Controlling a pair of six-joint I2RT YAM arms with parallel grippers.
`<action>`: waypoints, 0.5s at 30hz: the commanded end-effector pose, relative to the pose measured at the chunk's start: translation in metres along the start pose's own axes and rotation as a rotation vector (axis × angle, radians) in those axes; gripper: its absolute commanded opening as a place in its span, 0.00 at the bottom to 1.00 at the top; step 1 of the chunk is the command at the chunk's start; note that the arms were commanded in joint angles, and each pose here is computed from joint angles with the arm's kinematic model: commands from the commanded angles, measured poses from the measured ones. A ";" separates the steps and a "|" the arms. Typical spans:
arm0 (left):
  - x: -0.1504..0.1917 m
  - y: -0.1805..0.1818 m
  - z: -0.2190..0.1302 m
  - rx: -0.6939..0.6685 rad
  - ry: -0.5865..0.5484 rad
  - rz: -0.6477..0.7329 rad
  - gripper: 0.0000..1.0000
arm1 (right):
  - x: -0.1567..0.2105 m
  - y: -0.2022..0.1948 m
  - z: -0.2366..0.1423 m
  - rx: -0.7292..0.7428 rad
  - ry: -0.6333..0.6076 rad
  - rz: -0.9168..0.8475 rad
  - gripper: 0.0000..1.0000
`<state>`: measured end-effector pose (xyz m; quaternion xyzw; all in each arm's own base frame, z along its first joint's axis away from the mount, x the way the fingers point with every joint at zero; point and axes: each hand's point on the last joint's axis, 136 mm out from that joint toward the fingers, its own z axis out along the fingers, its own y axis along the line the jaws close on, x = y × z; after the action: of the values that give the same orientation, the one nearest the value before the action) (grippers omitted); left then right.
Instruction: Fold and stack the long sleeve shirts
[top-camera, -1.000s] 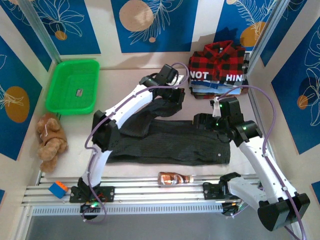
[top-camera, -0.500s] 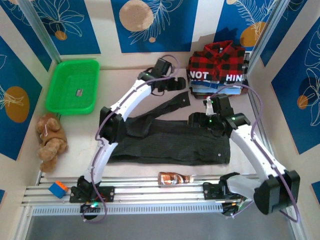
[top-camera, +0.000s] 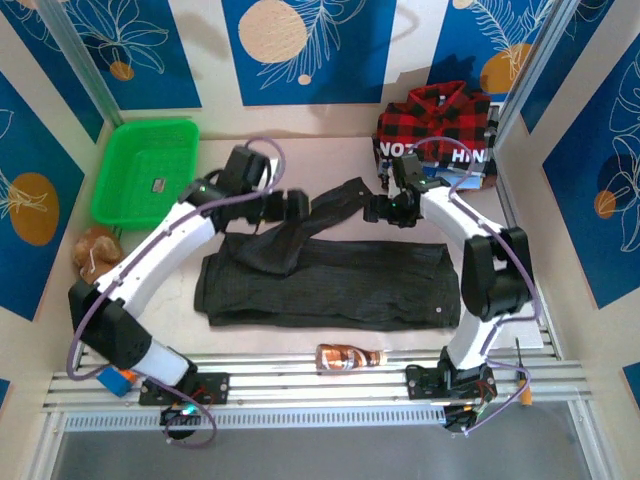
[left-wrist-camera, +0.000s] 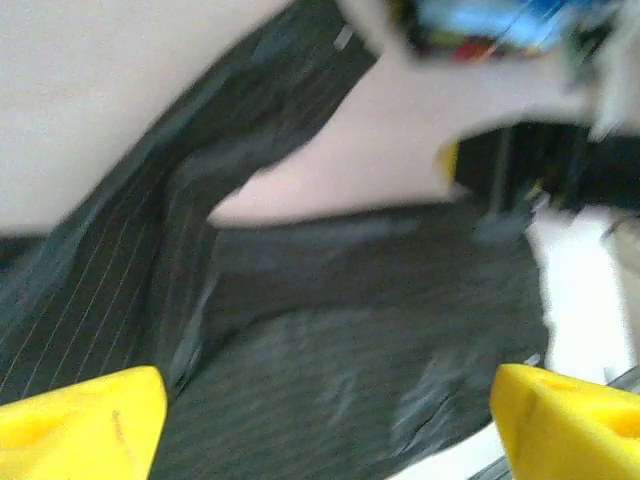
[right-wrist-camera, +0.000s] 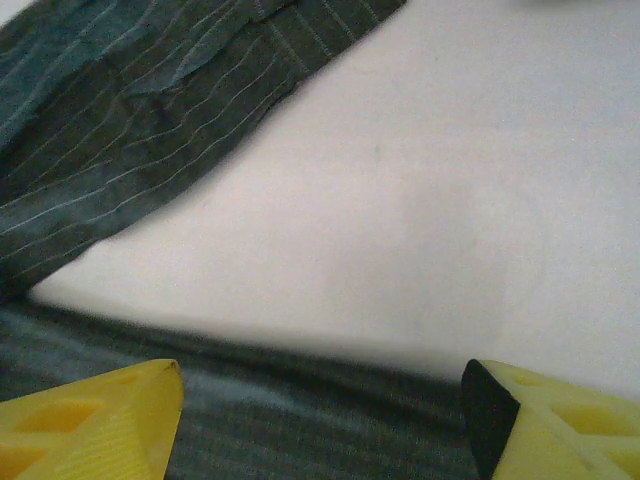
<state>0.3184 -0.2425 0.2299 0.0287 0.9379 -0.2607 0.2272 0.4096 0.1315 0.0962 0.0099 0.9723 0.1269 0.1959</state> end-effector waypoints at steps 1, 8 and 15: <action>0.037 0.026 0.032 -0.076 0.070 -0.054 0.79 | -0.028 0.003 0.013 0.026 -0.051 -0.011 0.74; 0.081 0.048 0.054 -0.281 0.184 0.067 0.76 | -0.057 0.005 0.054 0.112 -0.060 0.012 0.73; 0.070 0.058 0.073 -0.373 0.196 0.171 0.77 | -0.069 -0.005 0.081 0.177 -0.045 0.026 0.72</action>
<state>0.2836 -0.2401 0.1156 0.0677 0.9822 -0.1010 0.1434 0.4972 0.1479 0.0497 0.0285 0.9746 0.0631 0.2131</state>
